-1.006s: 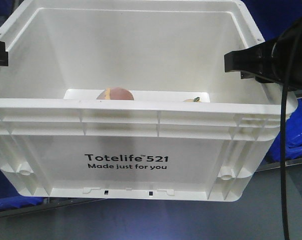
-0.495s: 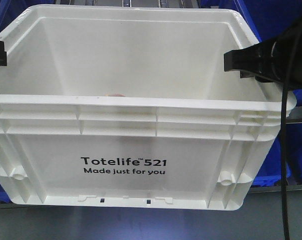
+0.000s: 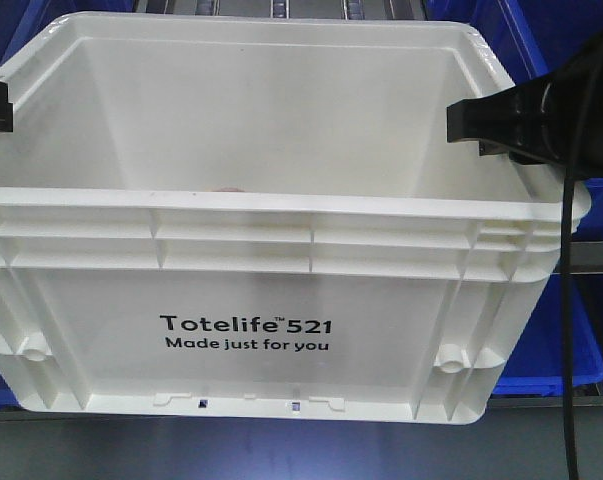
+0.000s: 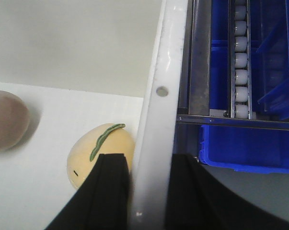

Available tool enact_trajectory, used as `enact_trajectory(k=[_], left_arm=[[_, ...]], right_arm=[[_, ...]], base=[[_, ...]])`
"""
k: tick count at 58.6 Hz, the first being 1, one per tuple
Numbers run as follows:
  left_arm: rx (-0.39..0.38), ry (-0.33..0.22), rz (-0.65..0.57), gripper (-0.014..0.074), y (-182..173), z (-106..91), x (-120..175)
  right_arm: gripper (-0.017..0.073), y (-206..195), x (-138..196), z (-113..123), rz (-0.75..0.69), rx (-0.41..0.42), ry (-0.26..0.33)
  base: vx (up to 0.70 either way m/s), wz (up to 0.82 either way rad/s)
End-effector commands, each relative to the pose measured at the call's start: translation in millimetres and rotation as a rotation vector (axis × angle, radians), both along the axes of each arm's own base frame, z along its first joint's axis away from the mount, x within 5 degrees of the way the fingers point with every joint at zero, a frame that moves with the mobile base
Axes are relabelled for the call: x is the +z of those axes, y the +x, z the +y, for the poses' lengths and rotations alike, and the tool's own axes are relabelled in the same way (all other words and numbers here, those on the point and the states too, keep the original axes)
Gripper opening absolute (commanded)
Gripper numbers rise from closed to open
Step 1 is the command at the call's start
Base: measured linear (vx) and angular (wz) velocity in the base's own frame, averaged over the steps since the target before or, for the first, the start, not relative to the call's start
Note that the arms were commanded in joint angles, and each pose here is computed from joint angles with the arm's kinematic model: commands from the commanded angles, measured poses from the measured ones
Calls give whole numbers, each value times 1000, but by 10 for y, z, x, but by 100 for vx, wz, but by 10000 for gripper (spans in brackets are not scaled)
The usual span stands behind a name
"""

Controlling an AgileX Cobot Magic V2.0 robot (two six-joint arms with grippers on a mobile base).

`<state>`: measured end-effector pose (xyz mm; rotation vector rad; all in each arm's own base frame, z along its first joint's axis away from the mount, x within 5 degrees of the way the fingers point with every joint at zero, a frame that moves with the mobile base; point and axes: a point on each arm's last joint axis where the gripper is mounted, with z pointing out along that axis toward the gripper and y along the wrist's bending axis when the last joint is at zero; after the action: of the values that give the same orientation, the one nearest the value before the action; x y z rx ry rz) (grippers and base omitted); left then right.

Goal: Place moving items into box and shelve
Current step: 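Carry the tote over the roller shelf between the blue bins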

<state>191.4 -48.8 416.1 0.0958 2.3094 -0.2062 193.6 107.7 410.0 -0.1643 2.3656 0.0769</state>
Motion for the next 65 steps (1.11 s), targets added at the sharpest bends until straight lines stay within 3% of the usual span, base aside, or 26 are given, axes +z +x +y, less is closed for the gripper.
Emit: enact_trajectory(k=[1,65], left_arm=[[-15,-18,-205,39,-24,9,282],[-15,-18,-205,39,-24,9,282]], right_arm=[[64,-5,297,-83,-214,26,-2],[64,-5,297,-83,-214,26,-2]], base=[[7,1],[12,-2]])
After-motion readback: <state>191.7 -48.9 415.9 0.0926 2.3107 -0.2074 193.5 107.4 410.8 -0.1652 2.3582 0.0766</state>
